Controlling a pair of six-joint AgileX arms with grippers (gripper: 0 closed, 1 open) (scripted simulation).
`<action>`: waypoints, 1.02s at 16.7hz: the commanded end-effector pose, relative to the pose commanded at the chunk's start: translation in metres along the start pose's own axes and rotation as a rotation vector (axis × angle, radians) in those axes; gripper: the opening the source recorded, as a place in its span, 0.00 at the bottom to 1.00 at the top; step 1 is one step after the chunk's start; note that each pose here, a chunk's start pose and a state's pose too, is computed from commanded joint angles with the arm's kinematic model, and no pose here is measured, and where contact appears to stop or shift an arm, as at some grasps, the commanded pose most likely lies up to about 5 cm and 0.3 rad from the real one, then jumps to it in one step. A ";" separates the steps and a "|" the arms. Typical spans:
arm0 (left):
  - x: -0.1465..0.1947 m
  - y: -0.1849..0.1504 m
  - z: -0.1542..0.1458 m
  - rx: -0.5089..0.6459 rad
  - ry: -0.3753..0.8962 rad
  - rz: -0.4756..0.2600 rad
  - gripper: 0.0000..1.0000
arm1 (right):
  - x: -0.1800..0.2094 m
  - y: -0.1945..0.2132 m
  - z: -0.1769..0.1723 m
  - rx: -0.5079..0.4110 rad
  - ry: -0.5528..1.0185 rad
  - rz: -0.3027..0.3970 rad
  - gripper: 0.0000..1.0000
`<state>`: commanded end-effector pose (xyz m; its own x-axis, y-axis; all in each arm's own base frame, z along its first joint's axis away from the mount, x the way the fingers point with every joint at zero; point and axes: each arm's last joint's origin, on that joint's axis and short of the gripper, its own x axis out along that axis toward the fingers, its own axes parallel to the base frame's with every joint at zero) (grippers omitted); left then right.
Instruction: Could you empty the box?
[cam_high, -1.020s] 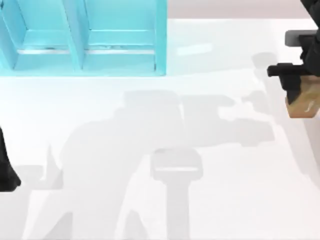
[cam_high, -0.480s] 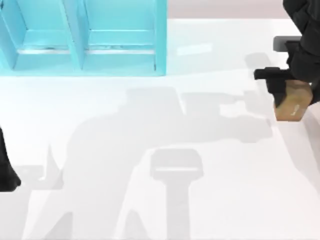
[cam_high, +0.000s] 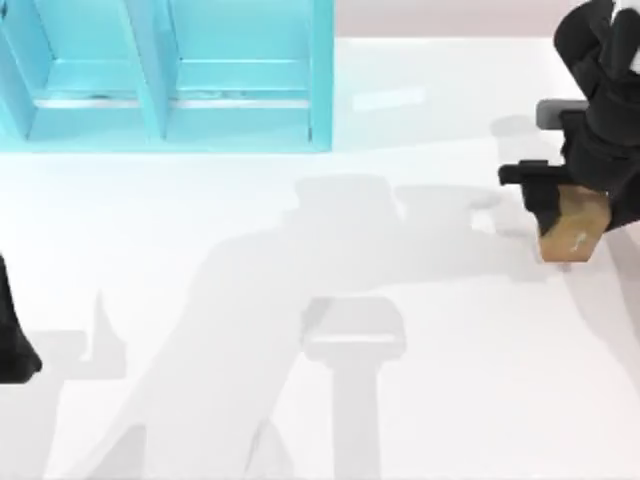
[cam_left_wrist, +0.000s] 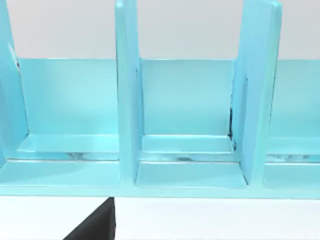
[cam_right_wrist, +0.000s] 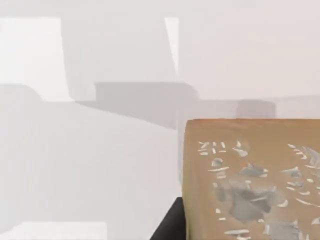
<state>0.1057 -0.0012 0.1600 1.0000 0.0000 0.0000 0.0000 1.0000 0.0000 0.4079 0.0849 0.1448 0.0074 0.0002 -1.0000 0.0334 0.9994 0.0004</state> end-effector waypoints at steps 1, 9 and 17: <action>0.000 0.000 0.000 0.000 0.000 0.000 1.00 | 0.005 0.000 0.000 -0.002 0.002 0.000 0.00; 0.000 0.000 0.000 0.000 0.000 0.000 1.00 | 0.007 0.000 -0.001 -0.003 0.005 0.000 0.30; 0.000 0.000 0.000 0.000 0.000 0.000 1.00 | 0.007 0.000 -0.001 -0.003 0.005 0.000 0.90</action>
<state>0.1057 -0.0012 0.1600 1.0000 0.0000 0.0000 0.0000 1.0000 0.0000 0.4073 0.0851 0.1379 0.0020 0.0003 -1.0000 0.0305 0.9995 0.0004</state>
